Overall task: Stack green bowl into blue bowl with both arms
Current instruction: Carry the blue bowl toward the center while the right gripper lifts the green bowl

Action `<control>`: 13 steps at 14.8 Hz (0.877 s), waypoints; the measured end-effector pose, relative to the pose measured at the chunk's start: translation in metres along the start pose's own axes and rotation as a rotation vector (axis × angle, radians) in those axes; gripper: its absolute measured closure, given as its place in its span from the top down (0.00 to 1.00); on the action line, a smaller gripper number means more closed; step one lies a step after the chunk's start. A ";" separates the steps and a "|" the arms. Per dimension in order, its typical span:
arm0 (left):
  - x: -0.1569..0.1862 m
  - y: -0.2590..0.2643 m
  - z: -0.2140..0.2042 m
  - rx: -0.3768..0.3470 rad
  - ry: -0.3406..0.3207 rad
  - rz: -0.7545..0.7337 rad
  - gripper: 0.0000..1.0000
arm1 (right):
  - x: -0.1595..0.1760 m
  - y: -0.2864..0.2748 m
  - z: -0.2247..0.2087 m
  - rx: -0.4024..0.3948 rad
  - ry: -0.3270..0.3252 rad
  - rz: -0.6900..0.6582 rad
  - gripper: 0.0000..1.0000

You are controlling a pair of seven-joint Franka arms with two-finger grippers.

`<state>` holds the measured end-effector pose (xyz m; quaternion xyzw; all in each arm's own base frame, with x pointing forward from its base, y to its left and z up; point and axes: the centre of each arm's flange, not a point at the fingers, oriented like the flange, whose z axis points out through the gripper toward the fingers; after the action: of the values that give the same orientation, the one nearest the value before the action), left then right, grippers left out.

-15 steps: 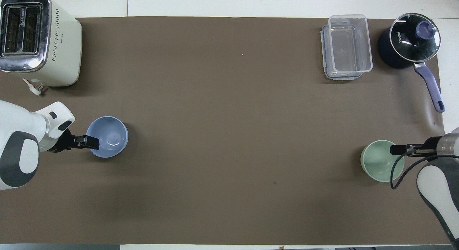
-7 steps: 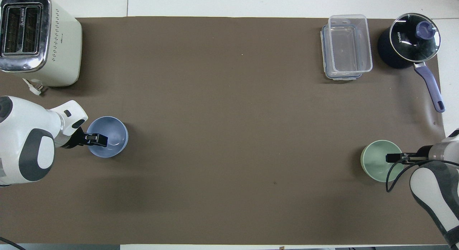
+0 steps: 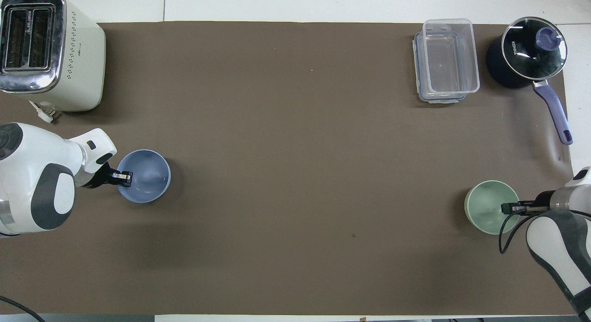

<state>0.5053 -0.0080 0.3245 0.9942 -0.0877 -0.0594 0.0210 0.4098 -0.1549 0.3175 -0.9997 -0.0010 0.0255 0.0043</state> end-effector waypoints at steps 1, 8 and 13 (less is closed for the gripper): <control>0.003 0.001 -0.006 -0.002 0.007 0.003 0.07 | 0.000 0.000 0.000 0.000 -0.001 -0.004 0.37; 0.046 0.063 -0.070 -0.050 -0.073 -0.046 0.06 | 0.010 -0.001 -0.024 0.006 -0.005 -0.011 0.05; 0.042 0.261 -0.076 -0.080 -0.082 -0.154 0.06 | 0.040 -0.007 -0.081 -0.009 0.026 -0.045 0.05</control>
<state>0.5112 -0.2701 0.4085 0.9931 -0.0094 -0.1048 0.0525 0.4540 -0.1484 0.3965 -0.9996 -0.0237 0.0124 0.0002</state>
